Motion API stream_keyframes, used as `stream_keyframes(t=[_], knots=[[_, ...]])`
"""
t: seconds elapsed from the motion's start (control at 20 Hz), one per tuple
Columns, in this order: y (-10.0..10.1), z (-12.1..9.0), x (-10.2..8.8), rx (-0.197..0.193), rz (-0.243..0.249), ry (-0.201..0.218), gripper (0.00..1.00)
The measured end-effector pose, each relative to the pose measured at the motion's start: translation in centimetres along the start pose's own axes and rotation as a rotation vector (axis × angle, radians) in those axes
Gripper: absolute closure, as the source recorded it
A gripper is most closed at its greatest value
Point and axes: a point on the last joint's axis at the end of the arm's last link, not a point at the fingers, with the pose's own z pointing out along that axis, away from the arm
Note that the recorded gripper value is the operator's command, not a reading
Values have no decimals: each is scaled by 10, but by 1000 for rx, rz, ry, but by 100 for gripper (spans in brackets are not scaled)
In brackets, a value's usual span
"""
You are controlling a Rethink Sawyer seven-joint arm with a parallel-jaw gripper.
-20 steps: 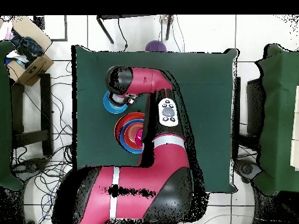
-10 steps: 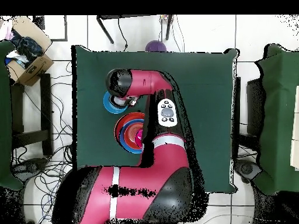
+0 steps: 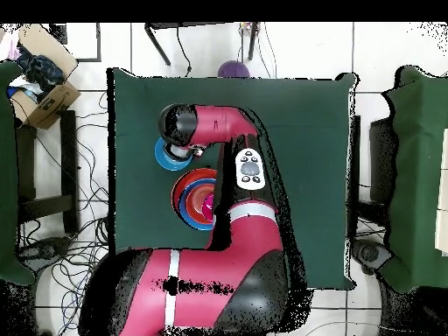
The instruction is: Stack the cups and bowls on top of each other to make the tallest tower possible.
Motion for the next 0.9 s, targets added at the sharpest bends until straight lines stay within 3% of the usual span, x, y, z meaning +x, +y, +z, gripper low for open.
stream_keyframes(t=[0.4, 0.9], knots=[[-4, 26, -2, -19, 10, -12, 0], [-9, 33, -5, -32, 21, -9, 0]])
